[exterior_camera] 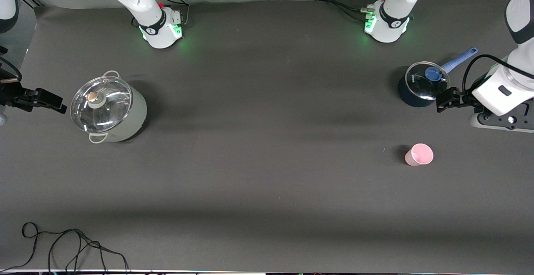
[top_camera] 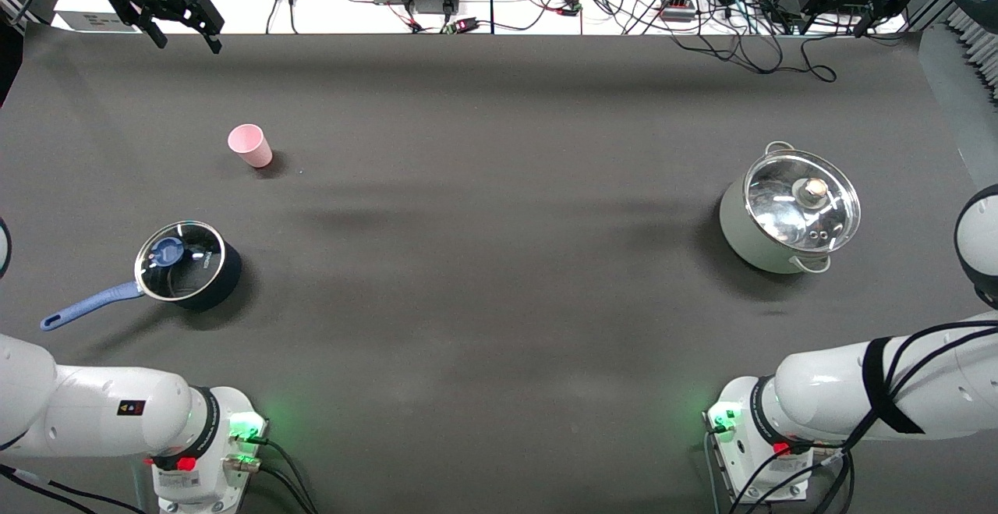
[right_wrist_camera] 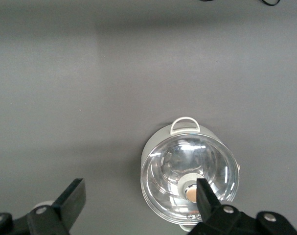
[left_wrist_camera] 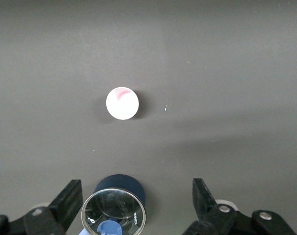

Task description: Transfer pink cup from left to right arm

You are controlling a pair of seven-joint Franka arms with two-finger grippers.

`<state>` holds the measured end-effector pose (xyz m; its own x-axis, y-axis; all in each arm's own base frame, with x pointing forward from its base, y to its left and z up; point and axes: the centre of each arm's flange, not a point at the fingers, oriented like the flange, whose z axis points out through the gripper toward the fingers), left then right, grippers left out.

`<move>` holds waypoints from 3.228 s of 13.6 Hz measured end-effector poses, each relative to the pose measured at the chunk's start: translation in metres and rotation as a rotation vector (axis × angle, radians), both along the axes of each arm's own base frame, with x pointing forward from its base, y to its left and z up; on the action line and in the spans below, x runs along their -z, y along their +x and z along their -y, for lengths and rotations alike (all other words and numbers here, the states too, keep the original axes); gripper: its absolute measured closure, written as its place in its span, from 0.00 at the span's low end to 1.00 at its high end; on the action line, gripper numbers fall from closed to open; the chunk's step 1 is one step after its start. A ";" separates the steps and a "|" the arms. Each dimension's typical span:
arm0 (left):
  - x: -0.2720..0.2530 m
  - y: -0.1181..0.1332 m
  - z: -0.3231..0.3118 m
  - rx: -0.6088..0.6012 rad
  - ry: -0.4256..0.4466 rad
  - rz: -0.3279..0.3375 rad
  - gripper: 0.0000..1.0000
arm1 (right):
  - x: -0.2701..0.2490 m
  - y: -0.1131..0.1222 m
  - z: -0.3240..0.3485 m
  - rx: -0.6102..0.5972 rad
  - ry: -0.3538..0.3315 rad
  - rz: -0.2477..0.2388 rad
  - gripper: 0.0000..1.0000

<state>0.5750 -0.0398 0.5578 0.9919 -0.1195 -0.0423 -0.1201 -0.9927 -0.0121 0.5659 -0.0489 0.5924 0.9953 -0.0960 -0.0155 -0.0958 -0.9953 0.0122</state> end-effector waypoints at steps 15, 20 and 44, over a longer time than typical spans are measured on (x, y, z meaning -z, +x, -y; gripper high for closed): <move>0.000 0.000 -0.038 0.223 -0.010 0.000 0.00 | -0.001 0.000 -0.002 0.001 0.018 0.005 0.00; -0.004 0.002 -0.097 0.562 -0.098 0.069 0.00 | -0.004 0.001 -0.002 0.001 0.018 0.009 0.00; 0.403 0.017 -0.320 1.066 -0.958 0.899 0.01 | -0.016 0.003 -0.007 -0.009 0.016 0.036 0.00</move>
